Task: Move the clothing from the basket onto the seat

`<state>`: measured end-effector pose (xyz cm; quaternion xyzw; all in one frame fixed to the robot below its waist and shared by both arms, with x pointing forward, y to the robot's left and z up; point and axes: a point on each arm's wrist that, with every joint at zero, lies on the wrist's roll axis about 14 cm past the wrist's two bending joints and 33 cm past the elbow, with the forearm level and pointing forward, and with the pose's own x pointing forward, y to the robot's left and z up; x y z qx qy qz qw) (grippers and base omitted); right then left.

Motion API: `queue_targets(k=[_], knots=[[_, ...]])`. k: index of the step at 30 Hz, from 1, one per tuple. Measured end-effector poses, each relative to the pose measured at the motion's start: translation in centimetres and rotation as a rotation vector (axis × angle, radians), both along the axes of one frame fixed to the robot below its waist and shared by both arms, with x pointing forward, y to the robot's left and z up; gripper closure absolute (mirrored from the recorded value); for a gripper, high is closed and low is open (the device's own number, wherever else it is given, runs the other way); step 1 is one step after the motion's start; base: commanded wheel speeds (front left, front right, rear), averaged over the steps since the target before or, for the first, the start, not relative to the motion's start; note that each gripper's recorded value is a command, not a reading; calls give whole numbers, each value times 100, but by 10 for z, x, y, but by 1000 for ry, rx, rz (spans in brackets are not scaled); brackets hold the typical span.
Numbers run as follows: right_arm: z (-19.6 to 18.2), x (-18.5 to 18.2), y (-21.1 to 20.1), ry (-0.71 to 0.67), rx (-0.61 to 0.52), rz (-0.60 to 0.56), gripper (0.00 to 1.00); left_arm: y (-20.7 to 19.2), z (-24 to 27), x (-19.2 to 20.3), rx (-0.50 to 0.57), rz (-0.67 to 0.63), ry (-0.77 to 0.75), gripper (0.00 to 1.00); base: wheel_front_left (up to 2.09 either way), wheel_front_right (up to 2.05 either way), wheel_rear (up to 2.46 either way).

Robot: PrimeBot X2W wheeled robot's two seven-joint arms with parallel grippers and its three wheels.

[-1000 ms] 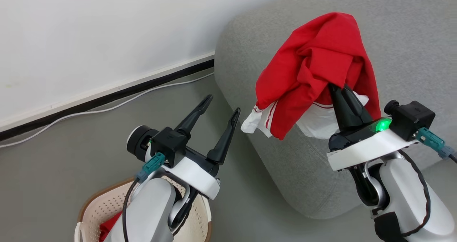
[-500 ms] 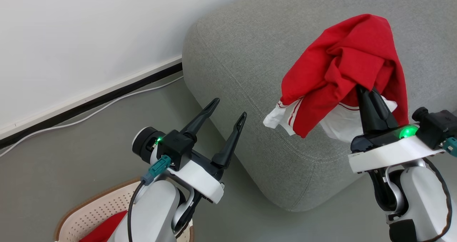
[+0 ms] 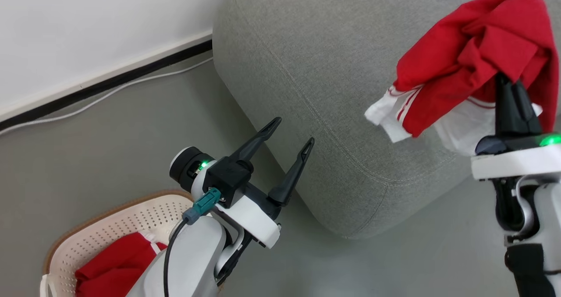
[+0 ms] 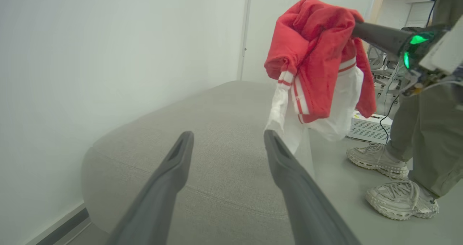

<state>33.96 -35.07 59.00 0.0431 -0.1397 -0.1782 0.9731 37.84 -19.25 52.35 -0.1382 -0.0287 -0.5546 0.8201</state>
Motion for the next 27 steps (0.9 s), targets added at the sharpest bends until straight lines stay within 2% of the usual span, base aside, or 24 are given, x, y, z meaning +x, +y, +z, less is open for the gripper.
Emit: queue_targets(k=[6,16,23,27], knots=[[10,34,-21,0,-44,-31,100,-4,-22,9,4,-28,30,0,0,0,0],[2,98,-57,79,-156,-70,100,1,-63,29,24,-48,66,0,0,0,0],[-18,146,-76,184,-255,-72,100,15,-98,44,53,-19,117,0,0,0,0],[-30,171,-87,216,-260,-89,100,24,-114,55,65,9,142,0,0,0,0]])
